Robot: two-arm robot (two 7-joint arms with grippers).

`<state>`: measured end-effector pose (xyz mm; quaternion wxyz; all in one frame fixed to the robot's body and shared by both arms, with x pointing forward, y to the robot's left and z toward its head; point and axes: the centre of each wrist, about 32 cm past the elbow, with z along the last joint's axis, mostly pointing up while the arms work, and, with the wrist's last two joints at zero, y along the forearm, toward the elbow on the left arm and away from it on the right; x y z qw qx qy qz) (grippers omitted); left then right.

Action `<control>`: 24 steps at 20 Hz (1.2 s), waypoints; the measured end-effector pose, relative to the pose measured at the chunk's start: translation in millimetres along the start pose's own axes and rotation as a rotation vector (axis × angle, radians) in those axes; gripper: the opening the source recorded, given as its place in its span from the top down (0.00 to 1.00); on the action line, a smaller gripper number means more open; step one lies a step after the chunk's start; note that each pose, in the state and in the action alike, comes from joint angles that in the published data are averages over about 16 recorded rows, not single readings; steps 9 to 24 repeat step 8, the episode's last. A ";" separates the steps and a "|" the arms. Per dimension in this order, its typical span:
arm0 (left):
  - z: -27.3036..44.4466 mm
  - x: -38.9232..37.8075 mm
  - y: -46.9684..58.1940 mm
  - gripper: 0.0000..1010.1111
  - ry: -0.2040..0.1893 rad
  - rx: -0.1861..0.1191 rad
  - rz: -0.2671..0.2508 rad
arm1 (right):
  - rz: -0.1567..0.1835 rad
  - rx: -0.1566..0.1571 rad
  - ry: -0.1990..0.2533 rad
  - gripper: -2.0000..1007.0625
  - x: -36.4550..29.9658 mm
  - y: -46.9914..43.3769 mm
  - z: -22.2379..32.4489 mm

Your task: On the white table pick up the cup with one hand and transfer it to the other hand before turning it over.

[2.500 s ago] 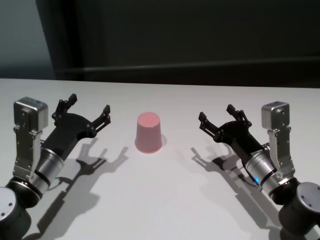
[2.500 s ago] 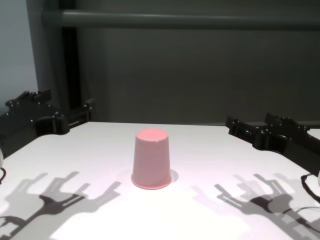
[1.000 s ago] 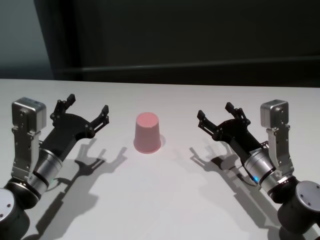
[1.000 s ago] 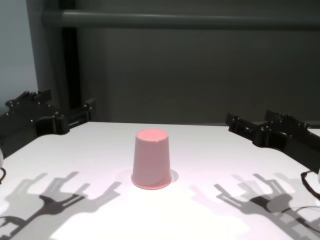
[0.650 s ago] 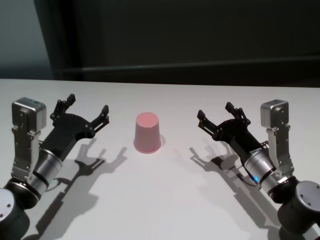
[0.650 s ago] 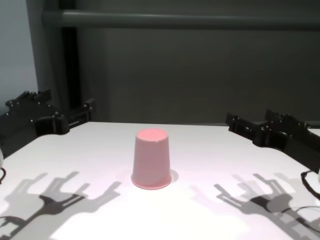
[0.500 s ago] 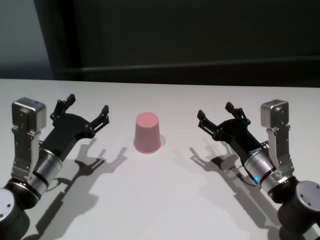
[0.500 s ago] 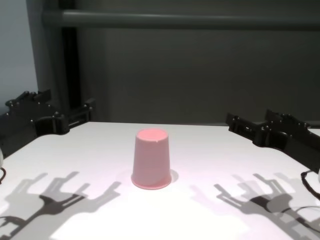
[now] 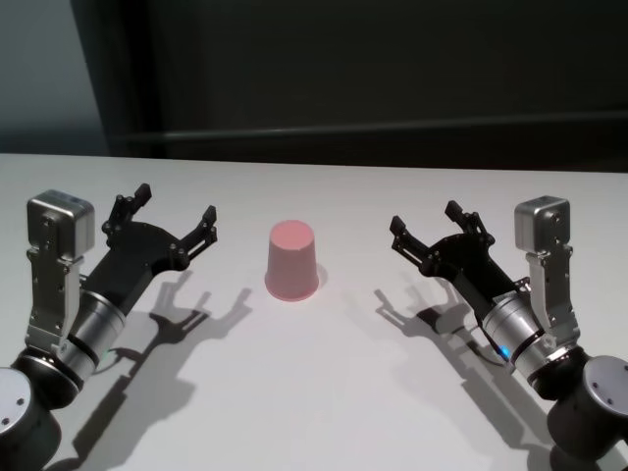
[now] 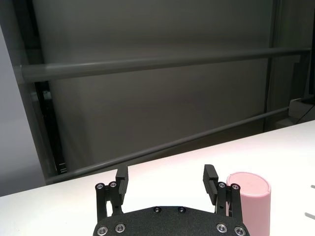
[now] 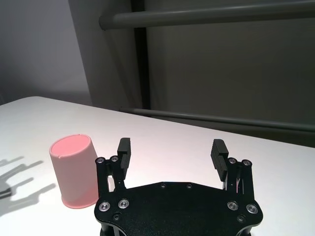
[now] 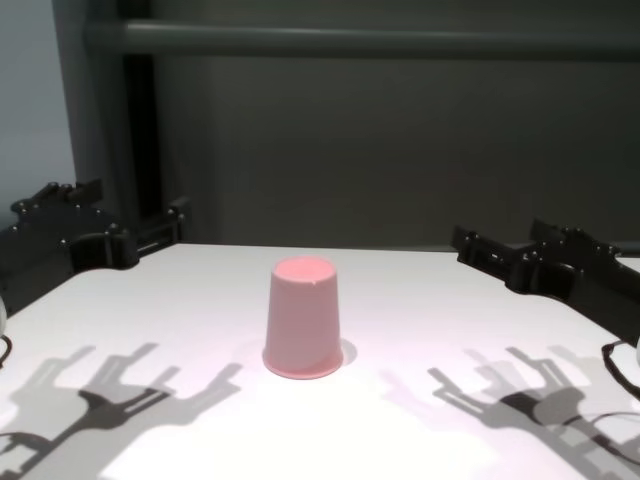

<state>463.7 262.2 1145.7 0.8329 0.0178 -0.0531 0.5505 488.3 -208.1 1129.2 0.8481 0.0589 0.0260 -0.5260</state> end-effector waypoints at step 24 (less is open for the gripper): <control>0.0 0.0 0.0 0.01 0.000 0.000 0.000 | 0.000 0.000 0.000 0.01 0.0 0.0 0.0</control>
